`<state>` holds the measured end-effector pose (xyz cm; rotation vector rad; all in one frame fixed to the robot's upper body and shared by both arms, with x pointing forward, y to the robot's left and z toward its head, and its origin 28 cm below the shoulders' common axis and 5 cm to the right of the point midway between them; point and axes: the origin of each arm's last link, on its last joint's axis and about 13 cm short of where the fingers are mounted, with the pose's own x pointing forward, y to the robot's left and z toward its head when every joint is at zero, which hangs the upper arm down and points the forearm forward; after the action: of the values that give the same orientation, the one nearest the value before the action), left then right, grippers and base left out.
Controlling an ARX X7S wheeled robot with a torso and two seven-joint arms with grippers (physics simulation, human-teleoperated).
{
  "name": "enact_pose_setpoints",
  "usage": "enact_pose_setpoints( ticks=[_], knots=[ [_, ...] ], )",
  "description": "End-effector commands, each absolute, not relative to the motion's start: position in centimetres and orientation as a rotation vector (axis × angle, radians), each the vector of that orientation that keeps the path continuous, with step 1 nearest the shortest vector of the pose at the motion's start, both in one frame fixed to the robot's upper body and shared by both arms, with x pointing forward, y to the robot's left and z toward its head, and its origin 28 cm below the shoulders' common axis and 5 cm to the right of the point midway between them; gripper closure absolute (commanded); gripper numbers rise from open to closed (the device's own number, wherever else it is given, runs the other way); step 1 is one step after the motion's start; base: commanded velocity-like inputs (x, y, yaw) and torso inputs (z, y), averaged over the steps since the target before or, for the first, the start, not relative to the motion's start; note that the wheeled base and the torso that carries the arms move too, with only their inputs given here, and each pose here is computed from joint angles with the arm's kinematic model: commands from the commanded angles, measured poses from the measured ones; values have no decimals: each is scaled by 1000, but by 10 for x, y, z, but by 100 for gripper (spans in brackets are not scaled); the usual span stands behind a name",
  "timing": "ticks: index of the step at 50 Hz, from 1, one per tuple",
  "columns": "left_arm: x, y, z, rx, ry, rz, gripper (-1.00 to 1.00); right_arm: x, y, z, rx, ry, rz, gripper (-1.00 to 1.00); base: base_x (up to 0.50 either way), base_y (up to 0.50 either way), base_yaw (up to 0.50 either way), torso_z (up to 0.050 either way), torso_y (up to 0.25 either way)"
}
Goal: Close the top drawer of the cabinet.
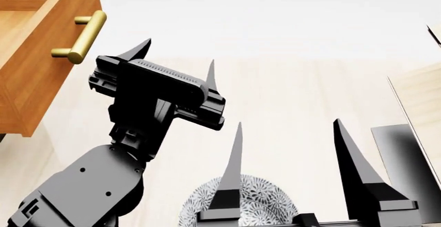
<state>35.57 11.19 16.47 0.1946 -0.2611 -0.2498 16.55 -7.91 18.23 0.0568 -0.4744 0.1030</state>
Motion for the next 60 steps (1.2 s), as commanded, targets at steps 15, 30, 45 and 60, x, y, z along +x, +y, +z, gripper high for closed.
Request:
enact_pose_setpoints(
  ticks=[15,30,45,60],
  knots=[
    [357,138,155,192,-228,-163,-100,166,-77,182,51,-468,115,-100,0,0,0,0,0],
    [363,158,157,202,-221,-99,-100,165,-76,182,49,-467,118,-100,0,0,0,0,0],
    [367,174,161,227,-225,-50,-100,165,-76,181,47,-465,122,-100,0,0,0,0,0],
    [366,187,161,255,-217,-22,-100,165,-76,182,50,-466,119,-100,0,0,0,0,0]
  ],
)
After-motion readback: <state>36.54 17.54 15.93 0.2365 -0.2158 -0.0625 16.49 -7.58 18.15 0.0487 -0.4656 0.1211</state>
